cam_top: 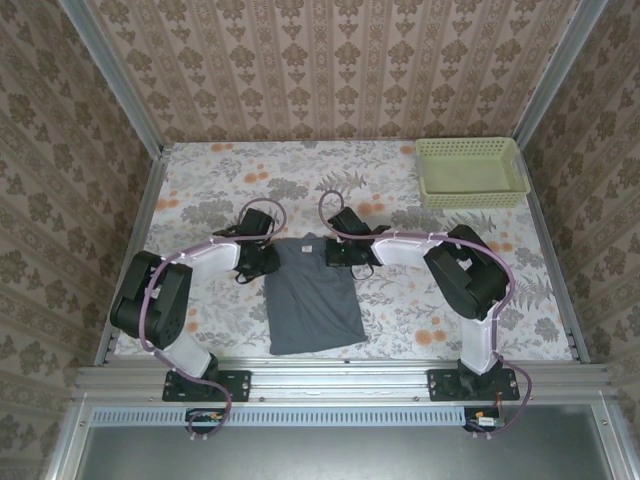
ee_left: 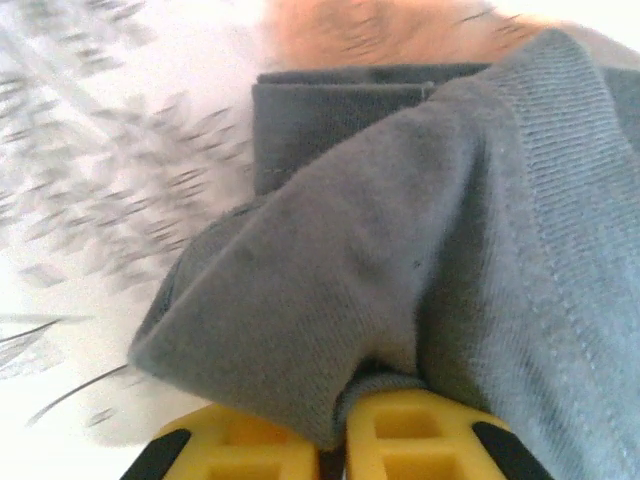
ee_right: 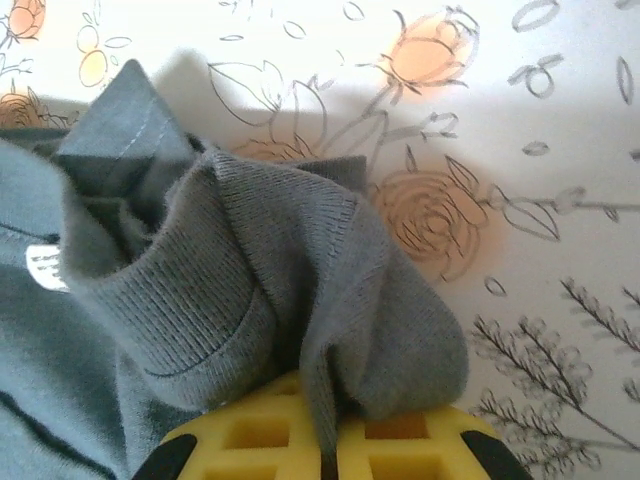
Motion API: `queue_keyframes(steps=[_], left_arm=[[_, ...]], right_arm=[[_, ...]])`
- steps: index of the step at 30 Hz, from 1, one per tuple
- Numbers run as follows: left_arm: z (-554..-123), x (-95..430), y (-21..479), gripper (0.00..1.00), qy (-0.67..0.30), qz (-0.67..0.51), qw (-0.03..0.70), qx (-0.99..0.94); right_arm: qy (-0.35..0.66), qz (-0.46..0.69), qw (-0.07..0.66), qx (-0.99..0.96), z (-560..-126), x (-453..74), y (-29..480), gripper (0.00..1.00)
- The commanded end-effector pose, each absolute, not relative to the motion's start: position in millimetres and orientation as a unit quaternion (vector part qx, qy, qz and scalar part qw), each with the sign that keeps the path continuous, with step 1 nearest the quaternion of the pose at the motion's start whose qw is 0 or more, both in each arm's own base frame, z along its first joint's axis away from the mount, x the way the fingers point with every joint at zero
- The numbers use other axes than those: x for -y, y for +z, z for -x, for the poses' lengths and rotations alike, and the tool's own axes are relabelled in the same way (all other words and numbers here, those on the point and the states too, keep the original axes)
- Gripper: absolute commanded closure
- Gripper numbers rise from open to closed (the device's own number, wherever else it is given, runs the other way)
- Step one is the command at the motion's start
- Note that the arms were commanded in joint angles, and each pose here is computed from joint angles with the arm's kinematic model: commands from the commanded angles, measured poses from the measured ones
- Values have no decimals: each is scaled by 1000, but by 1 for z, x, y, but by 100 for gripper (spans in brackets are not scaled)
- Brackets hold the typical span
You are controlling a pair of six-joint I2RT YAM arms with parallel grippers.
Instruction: Fold the inside-out t-shirt
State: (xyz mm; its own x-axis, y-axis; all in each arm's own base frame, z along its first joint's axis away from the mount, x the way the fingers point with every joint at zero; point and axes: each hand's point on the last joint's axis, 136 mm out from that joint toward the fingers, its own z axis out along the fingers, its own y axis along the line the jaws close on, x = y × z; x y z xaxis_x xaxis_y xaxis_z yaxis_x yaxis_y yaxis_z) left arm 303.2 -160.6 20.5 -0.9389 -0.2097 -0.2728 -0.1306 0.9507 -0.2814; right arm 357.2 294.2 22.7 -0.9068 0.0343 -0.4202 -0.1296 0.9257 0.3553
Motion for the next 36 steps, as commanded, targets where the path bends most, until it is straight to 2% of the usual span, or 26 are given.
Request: queue_keyframes(steps=[1, 4, 10, 15, 21, 32, 36], left_arm=[[-312, 195, 30, 94, -210, 59, 181, -959], [-309, 189, 43, 100, -216, 61, 203, -953], [-295, 167, 71, 100, -219, 72, 256, -939], [-289, 146, 98, 100, -244, 90, 300, -918], [-283, 140, 109, 100, -265, 98, 309, -908], [-305, 136, 166, 100, -324, 110, 354, -870], [-332, 138, 203, 100, -336, 105, 381, -855]], right_arm=[[194, 3, 205, -960, -346, -288, 23, 95], [193, -12, 211, -958, -346, -281, 25, 98], [220, -49, 232, -946, -357, -257, 37, 100], [274, -32, 270, -922, -361, -261, 75, 100], [345, -38, 307, -886, -363, -263, 119, 100], [401, -48, 344, -848, -379, -250, 171, 100], [409, -46, 368, -834, -405, -247, 201, 100]])
